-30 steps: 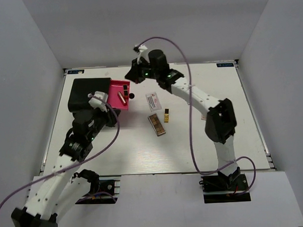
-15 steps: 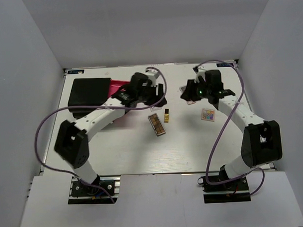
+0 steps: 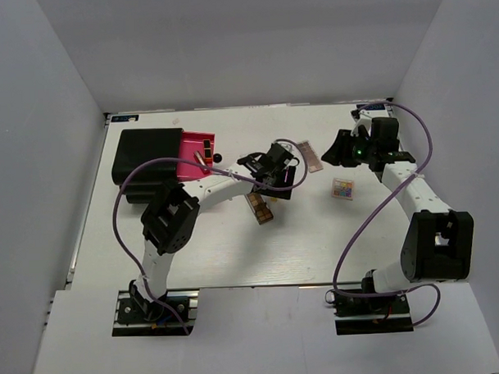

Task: Organize the makeup

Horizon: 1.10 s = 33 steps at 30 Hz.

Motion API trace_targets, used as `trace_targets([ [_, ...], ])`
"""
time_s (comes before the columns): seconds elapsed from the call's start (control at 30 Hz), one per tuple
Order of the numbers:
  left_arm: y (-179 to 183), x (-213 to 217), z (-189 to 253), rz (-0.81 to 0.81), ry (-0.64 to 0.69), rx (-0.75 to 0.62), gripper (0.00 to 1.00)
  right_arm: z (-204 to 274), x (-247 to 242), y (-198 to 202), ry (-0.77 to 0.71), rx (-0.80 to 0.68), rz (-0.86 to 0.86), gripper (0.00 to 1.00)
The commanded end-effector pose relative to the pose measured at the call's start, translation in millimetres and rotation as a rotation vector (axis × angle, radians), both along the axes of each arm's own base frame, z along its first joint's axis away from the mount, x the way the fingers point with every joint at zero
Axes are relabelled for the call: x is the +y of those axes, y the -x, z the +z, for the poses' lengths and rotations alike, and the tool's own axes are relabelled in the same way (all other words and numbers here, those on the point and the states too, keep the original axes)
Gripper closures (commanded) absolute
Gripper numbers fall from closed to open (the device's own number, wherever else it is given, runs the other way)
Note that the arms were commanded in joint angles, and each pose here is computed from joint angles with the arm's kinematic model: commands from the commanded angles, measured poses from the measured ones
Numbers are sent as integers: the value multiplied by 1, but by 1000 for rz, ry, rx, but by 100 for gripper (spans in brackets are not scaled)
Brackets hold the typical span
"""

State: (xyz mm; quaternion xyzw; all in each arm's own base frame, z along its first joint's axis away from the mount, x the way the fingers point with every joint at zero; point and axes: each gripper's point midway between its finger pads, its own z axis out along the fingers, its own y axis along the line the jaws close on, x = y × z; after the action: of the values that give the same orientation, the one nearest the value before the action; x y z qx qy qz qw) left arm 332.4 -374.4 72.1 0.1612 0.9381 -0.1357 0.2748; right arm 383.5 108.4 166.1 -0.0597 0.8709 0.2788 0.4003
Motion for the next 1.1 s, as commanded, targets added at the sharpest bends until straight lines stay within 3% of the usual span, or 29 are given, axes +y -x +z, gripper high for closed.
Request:
trace_targets([
  [0.0, -14, 0, 25, 55, -6, -72, 22, 15, 4, 1, -41, -45, 41, 53],
  [0.6, -34, -8, -14, 116, -97, -82, 31, 27, 0, 5, -86, -82, 49, 53],
  [0.93, -37, -15, -20, 103, -92, -71, 50, 28, -2, 8, -99, -84, 48, 53],
  [1.07, -37, -12, -23, 106, -112, -66, 52, 30, -2, 8, -105, -87, 50, 54],
])
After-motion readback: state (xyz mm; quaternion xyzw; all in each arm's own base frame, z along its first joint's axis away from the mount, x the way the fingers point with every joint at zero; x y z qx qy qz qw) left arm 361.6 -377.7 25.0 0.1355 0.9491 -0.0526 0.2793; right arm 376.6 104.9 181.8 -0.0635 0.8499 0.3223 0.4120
